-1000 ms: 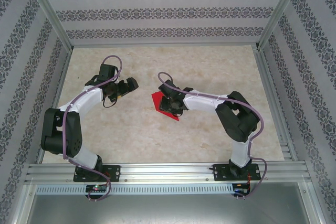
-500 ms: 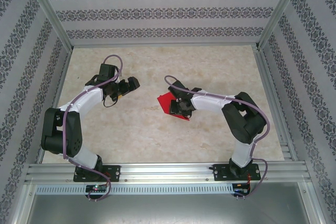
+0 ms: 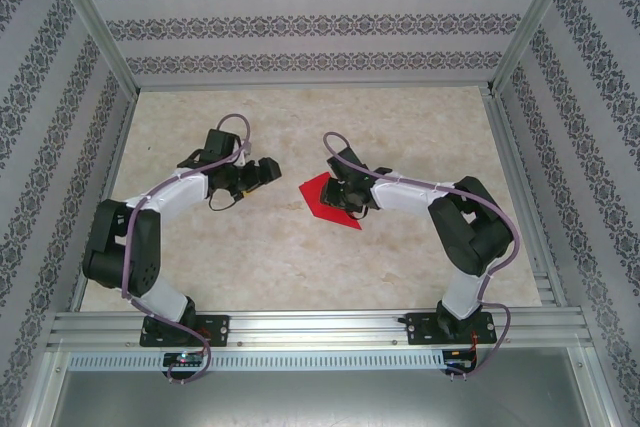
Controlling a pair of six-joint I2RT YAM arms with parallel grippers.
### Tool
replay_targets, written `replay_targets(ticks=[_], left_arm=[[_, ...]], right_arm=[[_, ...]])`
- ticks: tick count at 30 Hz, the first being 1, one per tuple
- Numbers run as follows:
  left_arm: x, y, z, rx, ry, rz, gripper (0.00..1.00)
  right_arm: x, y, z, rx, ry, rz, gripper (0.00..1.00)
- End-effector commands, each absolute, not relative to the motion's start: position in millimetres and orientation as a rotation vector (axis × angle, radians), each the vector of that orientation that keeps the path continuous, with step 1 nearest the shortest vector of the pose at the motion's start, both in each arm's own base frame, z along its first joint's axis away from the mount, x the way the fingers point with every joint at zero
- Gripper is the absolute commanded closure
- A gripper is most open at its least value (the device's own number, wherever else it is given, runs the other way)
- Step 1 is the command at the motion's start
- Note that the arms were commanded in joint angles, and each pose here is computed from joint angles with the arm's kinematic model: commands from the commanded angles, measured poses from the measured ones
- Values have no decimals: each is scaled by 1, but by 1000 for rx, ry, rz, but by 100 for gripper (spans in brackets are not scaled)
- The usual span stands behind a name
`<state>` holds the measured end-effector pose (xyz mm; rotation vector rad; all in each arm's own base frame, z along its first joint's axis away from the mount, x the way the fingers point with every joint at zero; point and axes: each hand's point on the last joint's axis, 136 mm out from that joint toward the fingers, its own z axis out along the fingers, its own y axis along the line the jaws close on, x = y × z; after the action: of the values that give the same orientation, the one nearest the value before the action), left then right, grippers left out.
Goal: Fold a paper plane with a square sheet of paper (pick it up from the middle)
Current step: Fold the wing for the fifth time at the center of the table.
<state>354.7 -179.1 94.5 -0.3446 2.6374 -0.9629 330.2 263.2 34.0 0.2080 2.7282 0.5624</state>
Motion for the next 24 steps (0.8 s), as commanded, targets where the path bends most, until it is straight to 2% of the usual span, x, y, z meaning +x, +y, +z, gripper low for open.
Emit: replay_targets(ticks=[1, 8, 17, 24], left_arm=[[349, -205, 95, -308, 2635, -1075, 16], [332, -242, 81, -292, 2702, -1165, 19], [319, -270, 62, -318, 2777, -1210, 30], [319, -283, 52, -356, 2814, -1200, 38]], right_arm=[[336, 262, 28, 270, 2703, 617, 65], [331, 255, 6, 388, 2711, 752, 64], [329, 250, 1, 532, 2658, 1030, 64], [325, 238, -9, 597, 2671, 1053, 64]])
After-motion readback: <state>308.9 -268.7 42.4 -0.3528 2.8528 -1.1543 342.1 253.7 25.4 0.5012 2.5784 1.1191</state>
